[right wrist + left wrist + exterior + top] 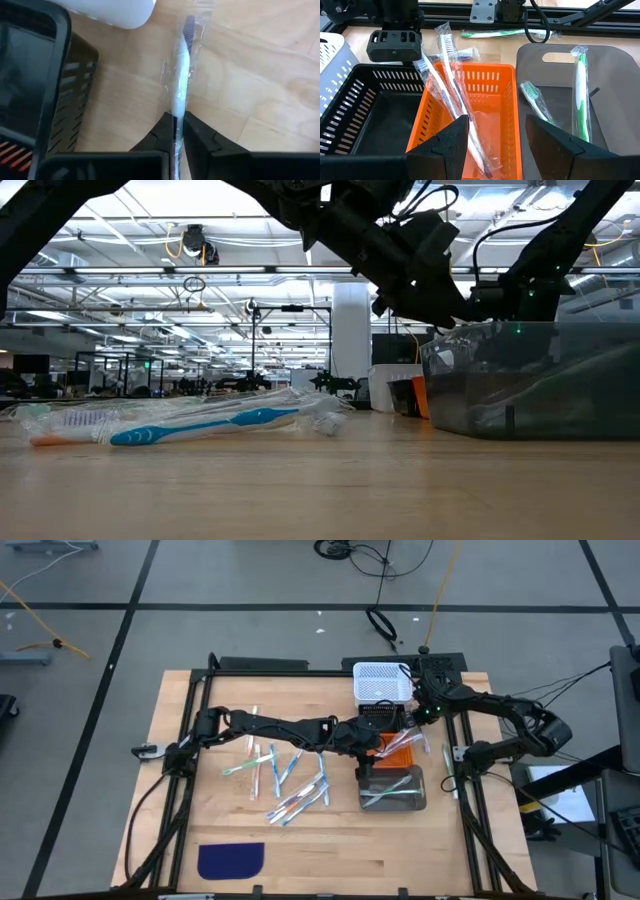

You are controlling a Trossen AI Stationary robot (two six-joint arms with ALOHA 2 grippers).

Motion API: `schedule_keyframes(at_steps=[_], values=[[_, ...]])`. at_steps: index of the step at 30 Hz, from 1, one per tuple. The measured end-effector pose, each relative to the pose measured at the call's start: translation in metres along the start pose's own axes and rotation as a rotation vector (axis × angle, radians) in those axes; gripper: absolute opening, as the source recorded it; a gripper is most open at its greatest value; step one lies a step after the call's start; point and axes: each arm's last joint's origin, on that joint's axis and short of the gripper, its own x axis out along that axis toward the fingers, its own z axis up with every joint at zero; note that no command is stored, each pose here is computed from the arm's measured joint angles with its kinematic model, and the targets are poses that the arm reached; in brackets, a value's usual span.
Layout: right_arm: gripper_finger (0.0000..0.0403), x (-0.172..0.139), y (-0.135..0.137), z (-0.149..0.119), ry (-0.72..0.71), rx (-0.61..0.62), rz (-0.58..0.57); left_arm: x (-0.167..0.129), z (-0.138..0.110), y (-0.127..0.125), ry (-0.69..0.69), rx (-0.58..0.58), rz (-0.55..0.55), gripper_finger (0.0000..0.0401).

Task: Pick & Place Toothbrushes
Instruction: Put the purple toothbrush into the orange bin

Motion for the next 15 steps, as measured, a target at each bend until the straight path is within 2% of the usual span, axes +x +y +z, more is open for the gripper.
schedule_keyframes(at_steps=[4,15], values=[[0.0013,-0.006,-0.001,-0.001,-0.020,-0.009,0.001,0.000,0.000,0.000,0.000,-0.001,0.000,0.0198],[0.0013,-0.050,-0.004,-0.005,-0.245,-0.011,0.040,0.000,0.002,0.000,-0.016,-0.004,0.000,0.0198]])
